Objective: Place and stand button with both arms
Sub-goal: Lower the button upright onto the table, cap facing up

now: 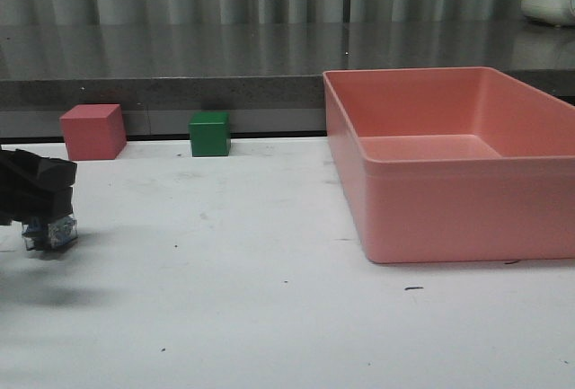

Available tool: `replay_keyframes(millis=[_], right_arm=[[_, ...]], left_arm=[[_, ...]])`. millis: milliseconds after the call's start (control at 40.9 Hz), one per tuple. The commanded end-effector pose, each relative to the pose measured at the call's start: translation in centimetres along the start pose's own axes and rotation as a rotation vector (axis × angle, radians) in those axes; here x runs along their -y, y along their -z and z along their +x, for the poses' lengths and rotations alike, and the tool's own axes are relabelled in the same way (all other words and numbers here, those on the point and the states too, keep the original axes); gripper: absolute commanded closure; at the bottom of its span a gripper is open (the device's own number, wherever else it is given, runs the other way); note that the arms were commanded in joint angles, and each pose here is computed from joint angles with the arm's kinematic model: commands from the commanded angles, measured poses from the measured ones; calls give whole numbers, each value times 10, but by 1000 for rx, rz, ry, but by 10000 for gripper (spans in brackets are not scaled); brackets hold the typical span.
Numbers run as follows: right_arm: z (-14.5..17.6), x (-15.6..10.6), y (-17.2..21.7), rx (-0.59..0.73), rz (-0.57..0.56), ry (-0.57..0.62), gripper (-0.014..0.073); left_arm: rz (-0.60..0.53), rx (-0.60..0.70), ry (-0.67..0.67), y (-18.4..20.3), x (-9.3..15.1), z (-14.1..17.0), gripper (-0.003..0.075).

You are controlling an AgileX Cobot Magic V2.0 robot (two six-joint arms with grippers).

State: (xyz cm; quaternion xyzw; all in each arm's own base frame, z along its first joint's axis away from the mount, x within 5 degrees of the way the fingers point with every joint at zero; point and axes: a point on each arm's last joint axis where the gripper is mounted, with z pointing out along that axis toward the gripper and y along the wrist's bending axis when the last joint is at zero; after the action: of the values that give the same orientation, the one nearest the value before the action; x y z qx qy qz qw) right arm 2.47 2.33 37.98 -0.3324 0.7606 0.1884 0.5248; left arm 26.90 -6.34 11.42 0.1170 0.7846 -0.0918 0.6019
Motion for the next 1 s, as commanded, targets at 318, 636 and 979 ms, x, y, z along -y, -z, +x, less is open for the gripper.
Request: replay_keyframes(millis=[318, 636, 979], right_arm=[[-12, 1, 3, 90, 11, 8, 148], [-12, 1, 3, 90, 11, 8, 148], [-12, 1, 3, 90, 11, 8, 148]], left_arm=[[-7, 304, -3, -10, -2, -36, 517], [-6, 250, 3, -3, -1, -24, 504], [-4, 222, 5, 9, 0, -19, 258]])
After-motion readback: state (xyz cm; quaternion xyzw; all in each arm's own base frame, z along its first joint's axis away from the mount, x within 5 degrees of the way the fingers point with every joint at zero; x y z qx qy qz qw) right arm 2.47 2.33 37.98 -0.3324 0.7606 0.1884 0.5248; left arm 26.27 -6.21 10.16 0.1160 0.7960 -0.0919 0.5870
